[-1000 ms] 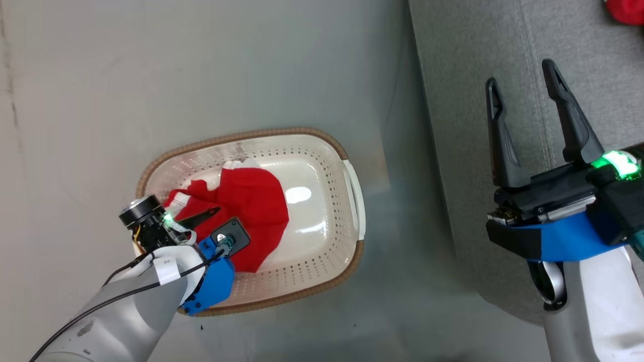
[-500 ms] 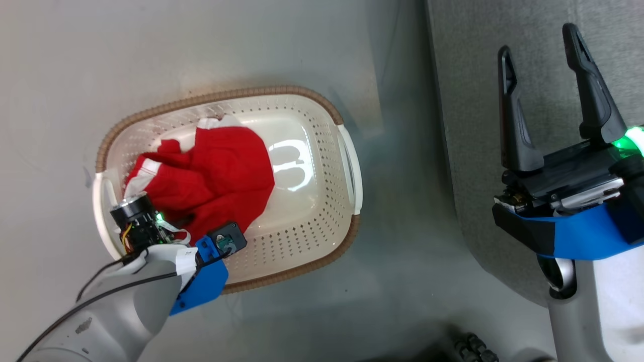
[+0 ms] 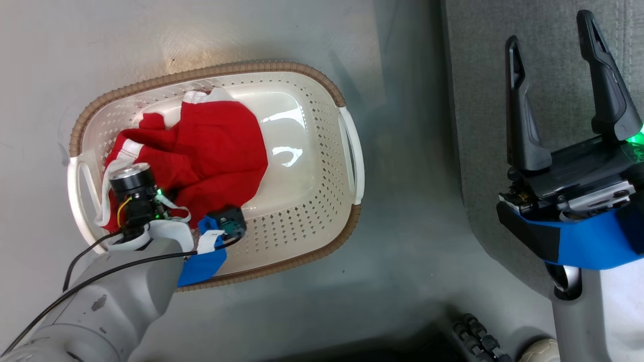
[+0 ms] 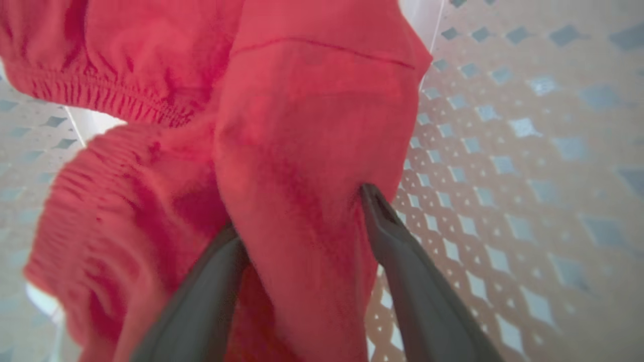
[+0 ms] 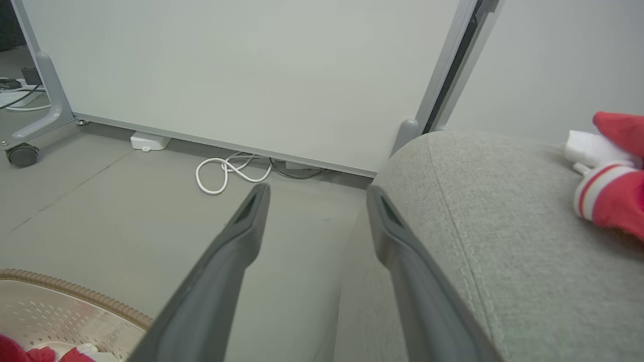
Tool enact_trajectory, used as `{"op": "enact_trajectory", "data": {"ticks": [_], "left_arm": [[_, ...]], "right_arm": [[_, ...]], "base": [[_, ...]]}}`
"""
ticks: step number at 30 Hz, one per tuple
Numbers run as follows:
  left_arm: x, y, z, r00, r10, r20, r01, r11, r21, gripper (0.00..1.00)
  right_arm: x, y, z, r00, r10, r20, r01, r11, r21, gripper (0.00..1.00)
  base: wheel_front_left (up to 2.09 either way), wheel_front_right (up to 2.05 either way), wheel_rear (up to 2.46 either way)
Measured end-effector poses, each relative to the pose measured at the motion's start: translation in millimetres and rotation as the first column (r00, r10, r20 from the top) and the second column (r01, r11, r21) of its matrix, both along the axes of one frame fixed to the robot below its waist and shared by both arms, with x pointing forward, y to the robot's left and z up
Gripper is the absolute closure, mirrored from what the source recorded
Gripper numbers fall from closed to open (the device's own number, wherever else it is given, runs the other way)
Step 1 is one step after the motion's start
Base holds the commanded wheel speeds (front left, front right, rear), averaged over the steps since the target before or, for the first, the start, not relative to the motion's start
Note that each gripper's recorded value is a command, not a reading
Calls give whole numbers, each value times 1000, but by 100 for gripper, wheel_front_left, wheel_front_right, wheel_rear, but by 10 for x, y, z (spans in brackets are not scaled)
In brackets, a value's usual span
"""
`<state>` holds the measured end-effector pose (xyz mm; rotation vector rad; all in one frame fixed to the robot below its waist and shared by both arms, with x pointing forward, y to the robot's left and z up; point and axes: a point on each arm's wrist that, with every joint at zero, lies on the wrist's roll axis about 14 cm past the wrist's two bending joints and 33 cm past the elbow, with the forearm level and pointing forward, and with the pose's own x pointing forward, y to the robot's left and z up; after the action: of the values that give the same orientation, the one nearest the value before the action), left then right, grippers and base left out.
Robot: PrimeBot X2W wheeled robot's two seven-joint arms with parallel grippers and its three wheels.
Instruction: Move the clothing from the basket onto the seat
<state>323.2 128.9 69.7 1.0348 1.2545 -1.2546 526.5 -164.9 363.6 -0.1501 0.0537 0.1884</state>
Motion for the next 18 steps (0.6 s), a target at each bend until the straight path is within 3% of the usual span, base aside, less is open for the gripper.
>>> {"op": "enact_trajectory", "data": {"ticks": [5,8,9,18], "left_arm": [[-1,-85,-38,1000,-3,-6,3,1000,1,0],[-17,-73,-56,1000,-7,-12,7,1000,12,95],[-20,-74,-62,1000,-9,-13,10,1000,14,100],[22,-47,-40,1000,20,-5,-20,1000,14,100]], "right_arm": [[-3,-6,-71,1000,-1,-11,1,1000,-9,0],[-4,-1,-97,1000,0,-14,0,1000,-14,0],[-6,-1,-106,1000,0,-16,0,1000,-14,0],[8,16,-121,1000,4,-13,-4,1000,-20,0]], "base": [[0,0,0],[0,0,0],[0,0,0],[0,0,0]]}}
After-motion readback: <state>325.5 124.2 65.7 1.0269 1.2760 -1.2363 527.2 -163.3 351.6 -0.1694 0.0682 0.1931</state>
